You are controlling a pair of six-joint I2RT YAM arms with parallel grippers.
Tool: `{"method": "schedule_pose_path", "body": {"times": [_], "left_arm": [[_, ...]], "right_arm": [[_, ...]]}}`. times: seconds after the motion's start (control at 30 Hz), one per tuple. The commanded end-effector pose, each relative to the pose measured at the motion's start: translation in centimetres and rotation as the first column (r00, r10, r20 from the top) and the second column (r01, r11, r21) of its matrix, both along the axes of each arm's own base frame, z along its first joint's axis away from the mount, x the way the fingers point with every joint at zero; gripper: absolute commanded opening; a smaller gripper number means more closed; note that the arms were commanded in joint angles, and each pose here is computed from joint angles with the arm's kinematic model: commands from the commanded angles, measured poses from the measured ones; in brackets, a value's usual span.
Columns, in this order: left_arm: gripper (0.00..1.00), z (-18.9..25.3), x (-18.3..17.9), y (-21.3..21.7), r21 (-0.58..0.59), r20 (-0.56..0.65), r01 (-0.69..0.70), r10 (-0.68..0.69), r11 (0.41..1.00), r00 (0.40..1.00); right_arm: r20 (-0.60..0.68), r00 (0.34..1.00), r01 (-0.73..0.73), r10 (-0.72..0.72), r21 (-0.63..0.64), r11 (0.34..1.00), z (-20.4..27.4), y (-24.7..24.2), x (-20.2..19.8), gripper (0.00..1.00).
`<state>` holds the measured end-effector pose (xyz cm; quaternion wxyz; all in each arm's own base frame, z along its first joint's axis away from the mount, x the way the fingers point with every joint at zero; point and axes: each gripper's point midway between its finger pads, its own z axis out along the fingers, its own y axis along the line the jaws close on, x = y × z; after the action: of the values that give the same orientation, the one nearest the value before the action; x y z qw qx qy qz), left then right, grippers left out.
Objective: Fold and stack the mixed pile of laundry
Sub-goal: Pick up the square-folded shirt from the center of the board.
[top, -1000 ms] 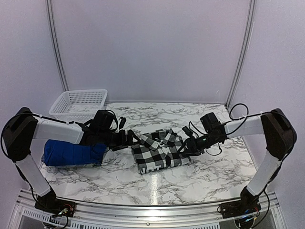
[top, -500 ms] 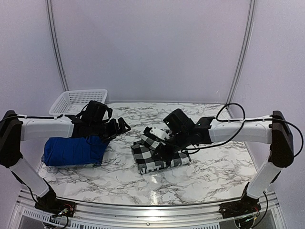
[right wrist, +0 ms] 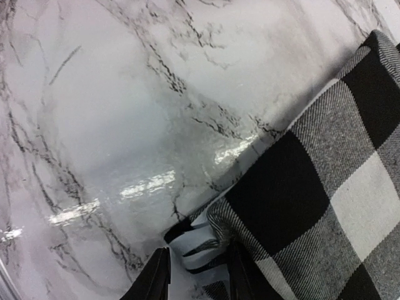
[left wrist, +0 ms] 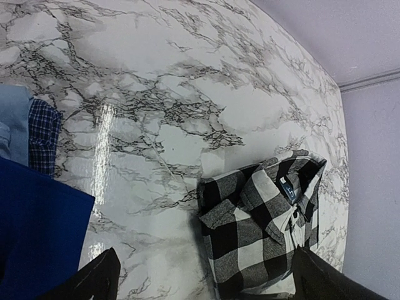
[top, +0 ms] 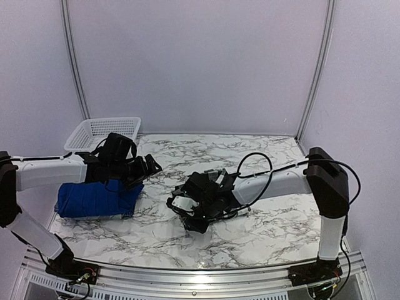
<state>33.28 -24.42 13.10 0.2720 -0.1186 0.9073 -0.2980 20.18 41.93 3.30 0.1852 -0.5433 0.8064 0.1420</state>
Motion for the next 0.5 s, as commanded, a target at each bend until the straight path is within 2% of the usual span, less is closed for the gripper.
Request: {"method": "schedule_pose_path", "body": {"times": [0.0,0.13,0.2,0.27,0.37,0.47], "left_arm": [[0.99,-0.8,-0.6,1.9,0.041,-0.026,-0.046,0.047,0.998,0.999],[0.99,-2.0,-0.7,2.5,0.052,-0.063,-0.063,0.066,0.997,0.996],[0.99,-2.5,-0.8,2.4,0.055,-0.079,-0.060,0.064,0.997,0.995],[0.99,-3.0,-0.8,2.2,0.053,-0.098,-0.057,0.062,0.997,0.993],[0.99,-3.6,-0.7,1.8,0.047,-0.120,-0.053,0.059,0.997,0.991],[0.99,-3.2,-0.3,1.0,0.023,-0.116,-0.038,0.040,0.999,0.992]], "right_arm": [[0.061,0.998,0.007,0.000,-0.117,0.993,-3.0,-0.7,0.5,0.31],[0.060,0.998,0.001,0.013,-0.222,0.975,-6.1,-2.4,-0.6,0.26],[0.065,0.998,0.014,0.001,-0.227,0.974,-6.1,-2.8,-0.6,0.17],[0.088,0.996,0.031,-0.013,-0.209,0.977,-5.0,-2.7,-0.1,0.00],[0.102,0.993,0.064,-0.054,-0.100,0.993,-1.6,-1.6,1.3,0.00],[0.075,0.991,0.106,-0.112,0.089,0.990,3.5,-0.2,3.0,0.00]]}}
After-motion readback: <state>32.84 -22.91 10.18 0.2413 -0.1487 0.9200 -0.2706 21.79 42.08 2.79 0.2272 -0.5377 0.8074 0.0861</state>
